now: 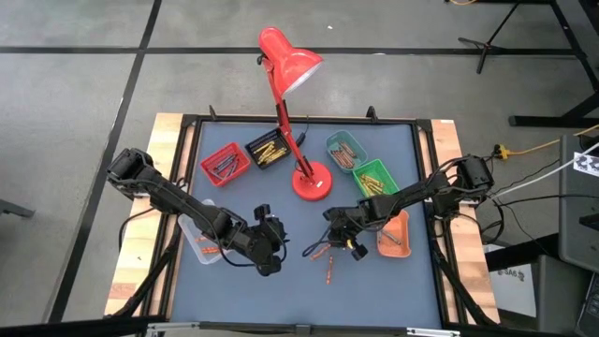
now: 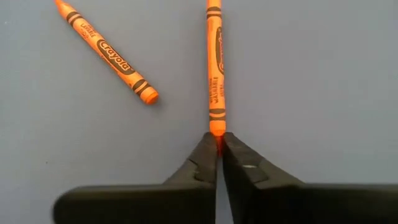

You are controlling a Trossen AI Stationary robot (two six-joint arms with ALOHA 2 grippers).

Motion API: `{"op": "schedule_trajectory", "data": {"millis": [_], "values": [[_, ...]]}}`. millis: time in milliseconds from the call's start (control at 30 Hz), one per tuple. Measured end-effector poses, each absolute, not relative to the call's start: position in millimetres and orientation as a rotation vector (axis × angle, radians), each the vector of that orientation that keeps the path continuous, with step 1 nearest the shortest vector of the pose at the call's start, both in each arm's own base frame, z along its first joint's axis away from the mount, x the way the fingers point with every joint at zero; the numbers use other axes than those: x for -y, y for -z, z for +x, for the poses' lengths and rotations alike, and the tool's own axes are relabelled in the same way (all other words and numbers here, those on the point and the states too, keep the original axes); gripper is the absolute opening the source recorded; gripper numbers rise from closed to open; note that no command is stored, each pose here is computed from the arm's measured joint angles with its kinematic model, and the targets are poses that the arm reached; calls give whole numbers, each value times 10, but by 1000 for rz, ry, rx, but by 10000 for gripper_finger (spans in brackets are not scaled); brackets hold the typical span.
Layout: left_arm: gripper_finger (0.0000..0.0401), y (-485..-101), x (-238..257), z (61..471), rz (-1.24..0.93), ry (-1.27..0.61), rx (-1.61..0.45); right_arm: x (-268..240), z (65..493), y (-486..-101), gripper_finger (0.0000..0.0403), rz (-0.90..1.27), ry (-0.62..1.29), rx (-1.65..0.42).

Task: Sort crayons
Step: Put the orange crayon into the bottom left transparent bin

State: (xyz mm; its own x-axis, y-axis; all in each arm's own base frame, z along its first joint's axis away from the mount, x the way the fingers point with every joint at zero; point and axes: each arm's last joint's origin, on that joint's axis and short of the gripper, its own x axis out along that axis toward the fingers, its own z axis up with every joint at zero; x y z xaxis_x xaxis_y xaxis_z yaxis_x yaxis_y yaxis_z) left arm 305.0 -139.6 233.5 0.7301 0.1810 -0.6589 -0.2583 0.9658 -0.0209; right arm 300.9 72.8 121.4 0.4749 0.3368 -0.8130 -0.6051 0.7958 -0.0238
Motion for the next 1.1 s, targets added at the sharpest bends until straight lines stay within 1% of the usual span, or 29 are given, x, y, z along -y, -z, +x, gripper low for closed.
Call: {"op": "schedule_trajectory", "data": {"millis": [67,133,333,500,700,867,967,1100], "values": [[73,-2335,1396,3050,-114,-242,-713,-727,3010,-1214,8,-329,-588,-907],[73,-2335,1397,3050,-114,-242,-713,-727,3011,-1215,4,-329,-588,-905],[73,-2335,1397,3050,-114,-242,-713,-729,3020,-1222,10,-292,-567,-902],[73,-2335,1396,3051,-119,-244,-712,-740,3073,-1252,2,-253,-538,-847],[73,-2332,1359,3073,-204,-258,-715,-744,3106,-1280,3,-238,-515,-810],[74,-2207,1341,3182,-238,-234,-741,-728,3113,-1278,2,-262,-456,-815],[89,-2092,1333,3269,-260,-214,-760,-722,3118,-1281,2,-272,-434,-812],[125,-1916,1324,3372,-262,-221,-777,-723,3121,-1283,2,-273,-432,-808]]}}
